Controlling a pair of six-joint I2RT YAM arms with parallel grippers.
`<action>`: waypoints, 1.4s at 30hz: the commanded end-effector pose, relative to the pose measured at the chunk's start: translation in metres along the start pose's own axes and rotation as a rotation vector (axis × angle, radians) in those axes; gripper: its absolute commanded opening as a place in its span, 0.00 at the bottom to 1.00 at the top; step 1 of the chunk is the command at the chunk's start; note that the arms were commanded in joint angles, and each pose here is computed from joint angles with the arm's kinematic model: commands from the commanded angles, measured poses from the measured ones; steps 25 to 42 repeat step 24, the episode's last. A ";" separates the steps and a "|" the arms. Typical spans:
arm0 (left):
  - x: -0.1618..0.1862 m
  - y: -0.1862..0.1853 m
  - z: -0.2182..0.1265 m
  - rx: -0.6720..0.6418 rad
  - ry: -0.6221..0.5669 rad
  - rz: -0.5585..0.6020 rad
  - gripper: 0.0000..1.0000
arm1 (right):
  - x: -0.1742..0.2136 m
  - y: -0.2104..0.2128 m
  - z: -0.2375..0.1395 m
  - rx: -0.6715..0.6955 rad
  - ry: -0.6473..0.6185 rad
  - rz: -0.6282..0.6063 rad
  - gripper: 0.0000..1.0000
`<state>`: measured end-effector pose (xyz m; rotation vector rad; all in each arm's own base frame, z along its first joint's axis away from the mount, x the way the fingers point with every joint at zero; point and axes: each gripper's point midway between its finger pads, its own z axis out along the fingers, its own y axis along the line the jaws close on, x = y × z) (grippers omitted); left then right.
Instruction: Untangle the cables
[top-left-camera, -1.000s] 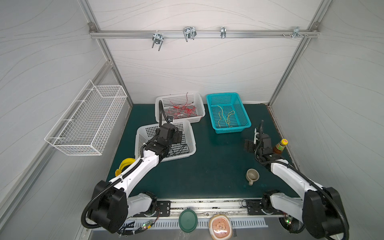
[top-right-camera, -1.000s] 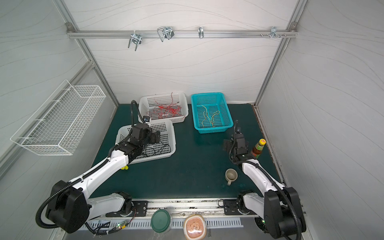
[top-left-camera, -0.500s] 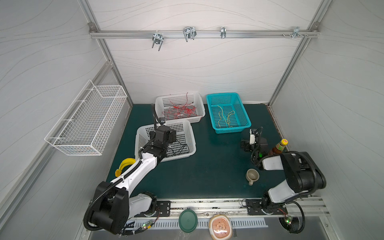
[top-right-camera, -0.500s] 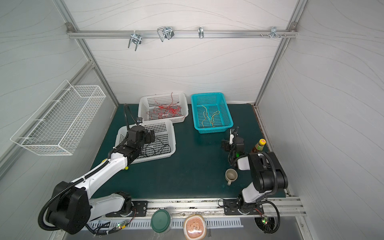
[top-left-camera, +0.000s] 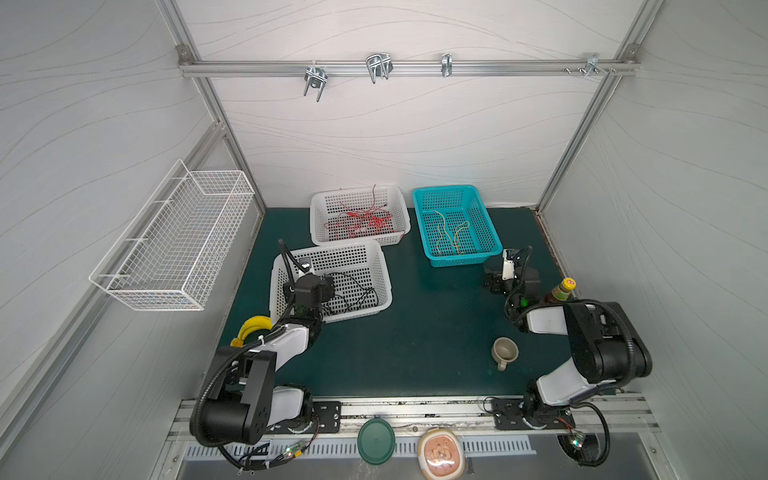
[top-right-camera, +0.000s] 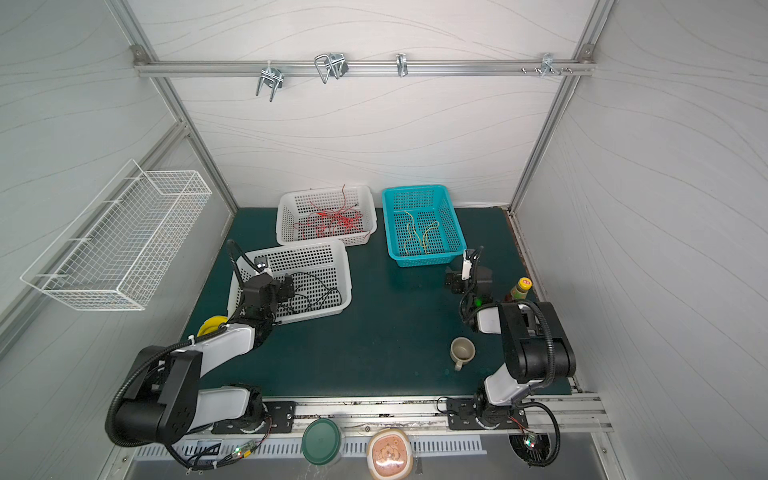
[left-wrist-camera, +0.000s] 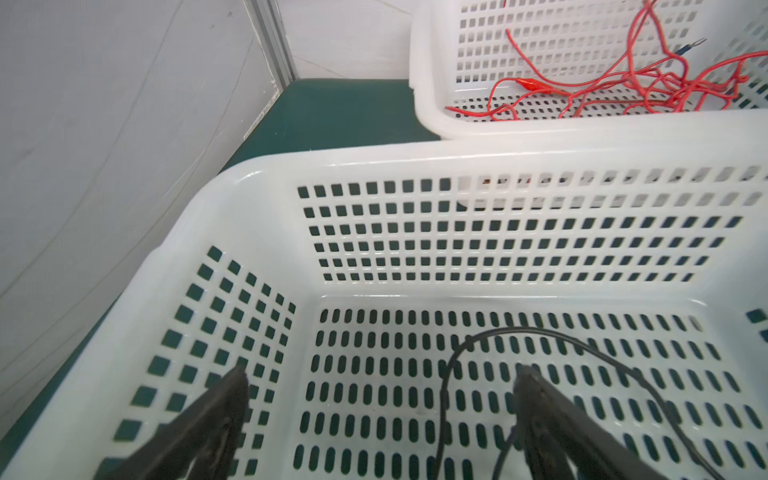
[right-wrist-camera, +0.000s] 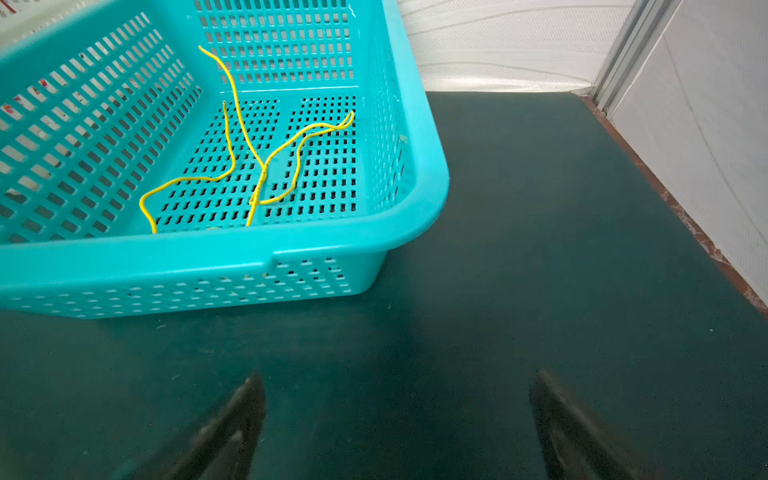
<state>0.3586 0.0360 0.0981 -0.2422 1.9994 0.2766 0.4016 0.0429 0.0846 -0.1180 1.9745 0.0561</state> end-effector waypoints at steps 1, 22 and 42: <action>-0.029 -0.004 0.010 0.047 -0.135 -0.069 1.00 | 0.003 0.002 0.001 -0.017 0.015 0.005 0.99; -0.013 0.000 0.036 0.023 -0.083 -0.091 1.00 | 0.003 0.008 0.003 -0.067 0.022 0.002 0.99; -0.013 0.000 0.036 0.022 -0.084 -0.090 1.00 | 0.003 0.007 0.002 -0.066 0.021 0.001 0.99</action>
